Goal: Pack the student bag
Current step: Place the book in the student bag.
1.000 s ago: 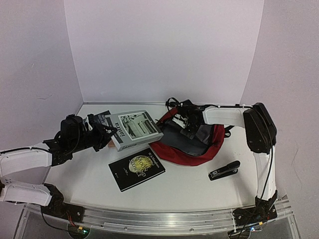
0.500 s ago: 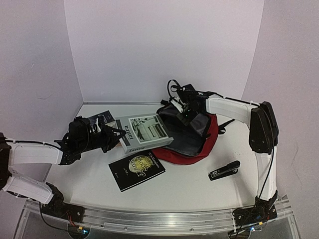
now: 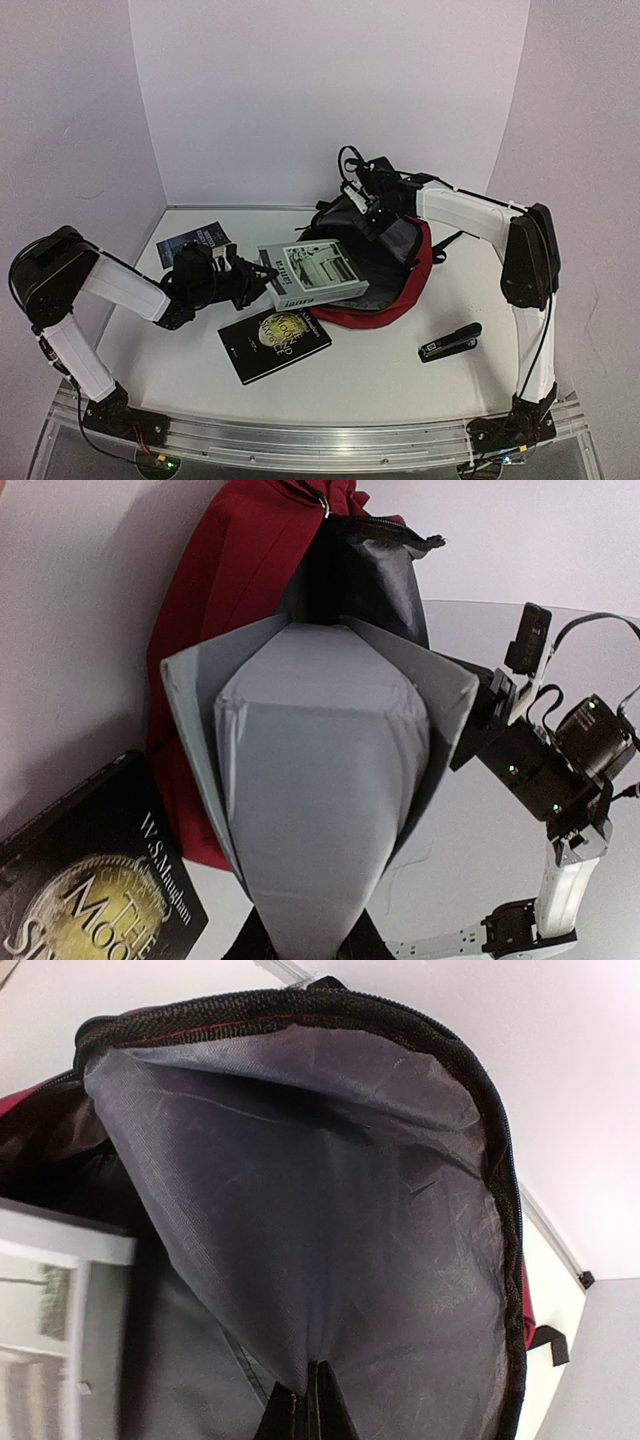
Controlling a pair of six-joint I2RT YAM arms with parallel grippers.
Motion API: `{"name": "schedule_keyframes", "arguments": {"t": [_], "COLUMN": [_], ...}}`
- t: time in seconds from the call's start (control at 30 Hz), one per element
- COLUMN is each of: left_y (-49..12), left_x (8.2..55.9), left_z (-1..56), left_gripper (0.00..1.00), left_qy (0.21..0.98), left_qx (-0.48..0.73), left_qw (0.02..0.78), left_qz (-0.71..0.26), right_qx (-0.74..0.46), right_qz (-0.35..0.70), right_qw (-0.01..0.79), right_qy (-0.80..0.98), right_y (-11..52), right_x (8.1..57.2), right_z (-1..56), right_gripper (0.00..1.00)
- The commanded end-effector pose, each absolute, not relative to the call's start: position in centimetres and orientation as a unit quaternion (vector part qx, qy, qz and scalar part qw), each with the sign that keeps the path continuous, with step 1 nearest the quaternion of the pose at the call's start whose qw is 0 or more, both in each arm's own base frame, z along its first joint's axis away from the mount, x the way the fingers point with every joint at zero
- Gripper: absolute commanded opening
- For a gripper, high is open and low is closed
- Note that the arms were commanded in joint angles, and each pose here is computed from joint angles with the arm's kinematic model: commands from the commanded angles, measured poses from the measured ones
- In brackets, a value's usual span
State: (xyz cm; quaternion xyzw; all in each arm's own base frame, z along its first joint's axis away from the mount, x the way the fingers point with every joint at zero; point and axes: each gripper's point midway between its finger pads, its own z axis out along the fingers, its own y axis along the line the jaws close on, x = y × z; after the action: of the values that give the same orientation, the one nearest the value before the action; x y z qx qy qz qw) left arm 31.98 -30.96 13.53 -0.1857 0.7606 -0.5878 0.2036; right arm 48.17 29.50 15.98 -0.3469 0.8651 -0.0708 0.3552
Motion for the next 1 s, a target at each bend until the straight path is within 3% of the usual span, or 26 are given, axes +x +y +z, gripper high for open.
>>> {"name": "schedule_keyframes", "arguments": {"t": [0.0,0.3,0.63,0.97], "left_y": [-33.2,-36.4,-33.0,-38.3], "left_x": [35.7,43.3,51.1,48.2], "left_z": [18.8,18.8,20.9,18.3], "left_gripper": [0.11,0.1,0.1,0.11], "left_qy": [0.692,0.659,0.669,0.702], "left_qx": [-0.17,-0.203,-0.211,-0.171], "left_qw": [0.255,0.271,0.314,0.261], "left_qz": [-0.654,-0.672,-0.64,-0.64], "right_qx": [-0.311,-0.305,-0.297,-0.247], "right_qz": [-0.023,-0.023,0.017,0.013], "right_qw": [0.415,0.41,0.369,0.377], "right_qy": [0.854,0.859,0.881,0.893], "right_y": [30.1,29.1,29.6,28.3], "right_x": [47.3,46.0,44.5,47.8], "right_z": [23.1,23.6,20.9,20.7], "right_gripper": [0.0,0.0,0.0,0.0]}}
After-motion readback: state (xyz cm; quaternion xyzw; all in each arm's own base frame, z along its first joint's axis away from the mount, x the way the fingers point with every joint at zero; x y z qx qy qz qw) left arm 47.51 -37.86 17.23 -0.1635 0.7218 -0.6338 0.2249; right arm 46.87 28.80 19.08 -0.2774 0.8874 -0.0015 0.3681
